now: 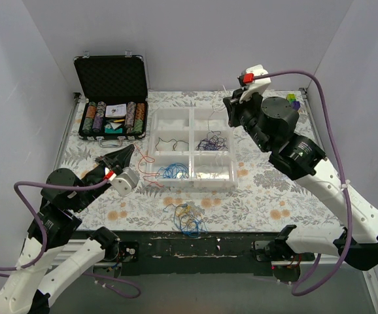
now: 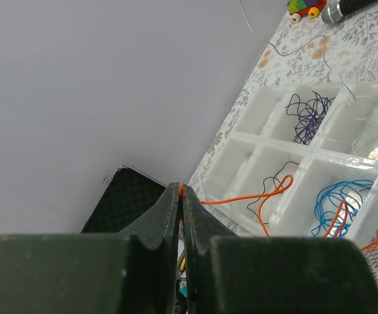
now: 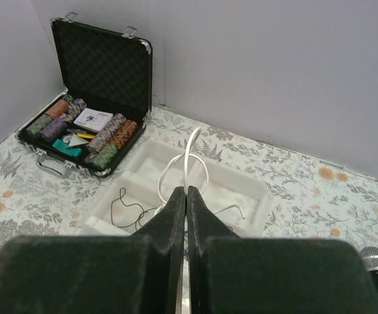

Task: Untangle the cables
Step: Untie the cable, then place the cable in the bin.

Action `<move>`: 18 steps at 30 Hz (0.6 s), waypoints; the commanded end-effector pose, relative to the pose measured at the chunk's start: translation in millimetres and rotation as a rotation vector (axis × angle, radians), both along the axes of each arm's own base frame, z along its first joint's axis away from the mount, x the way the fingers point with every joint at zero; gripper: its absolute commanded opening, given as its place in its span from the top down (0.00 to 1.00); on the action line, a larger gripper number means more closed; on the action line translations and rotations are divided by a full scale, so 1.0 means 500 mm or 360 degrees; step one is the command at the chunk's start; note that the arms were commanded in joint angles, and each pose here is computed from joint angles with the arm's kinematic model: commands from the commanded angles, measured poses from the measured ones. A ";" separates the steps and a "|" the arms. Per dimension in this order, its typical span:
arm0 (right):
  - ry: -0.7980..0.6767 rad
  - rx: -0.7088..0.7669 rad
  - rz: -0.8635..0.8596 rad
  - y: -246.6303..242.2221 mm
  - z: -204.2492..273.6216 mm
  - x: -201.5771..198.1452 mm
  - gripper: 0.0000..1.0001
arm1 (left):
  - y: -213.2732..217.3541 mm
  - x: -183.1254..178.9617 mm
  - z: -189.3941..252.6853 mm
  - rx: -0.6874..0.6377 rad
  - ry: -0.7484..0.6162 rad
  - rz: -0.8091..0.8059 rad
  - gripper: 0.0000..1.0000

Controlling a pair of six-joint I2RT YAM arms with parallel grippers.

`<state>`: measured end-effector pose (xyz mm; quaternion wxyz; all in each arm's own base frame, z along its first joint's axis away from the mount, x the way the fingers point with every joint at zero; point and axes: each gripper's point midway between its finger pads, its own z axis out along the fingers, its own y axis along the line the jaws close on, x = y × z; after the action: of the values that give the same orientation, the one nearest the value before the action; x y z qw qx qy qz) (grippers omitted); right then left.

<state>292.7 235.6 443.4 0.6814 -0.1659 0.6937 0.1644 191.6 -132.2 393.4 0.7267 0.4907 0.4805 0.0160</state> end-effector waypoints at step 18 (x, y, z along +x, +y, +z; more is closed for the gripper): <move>0.0146 0.0098 0.0073 0.010 -0.091 0.000 0.99 | 0.012 -0.012 0.027 -0.0019 -0.0062 0.0010 1.00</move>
<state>294.2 238.2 402.3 0.6484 -0.1646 0.7196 0.1863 191.0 -131.4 393.9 0.7271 0.4922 0.4782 0.0191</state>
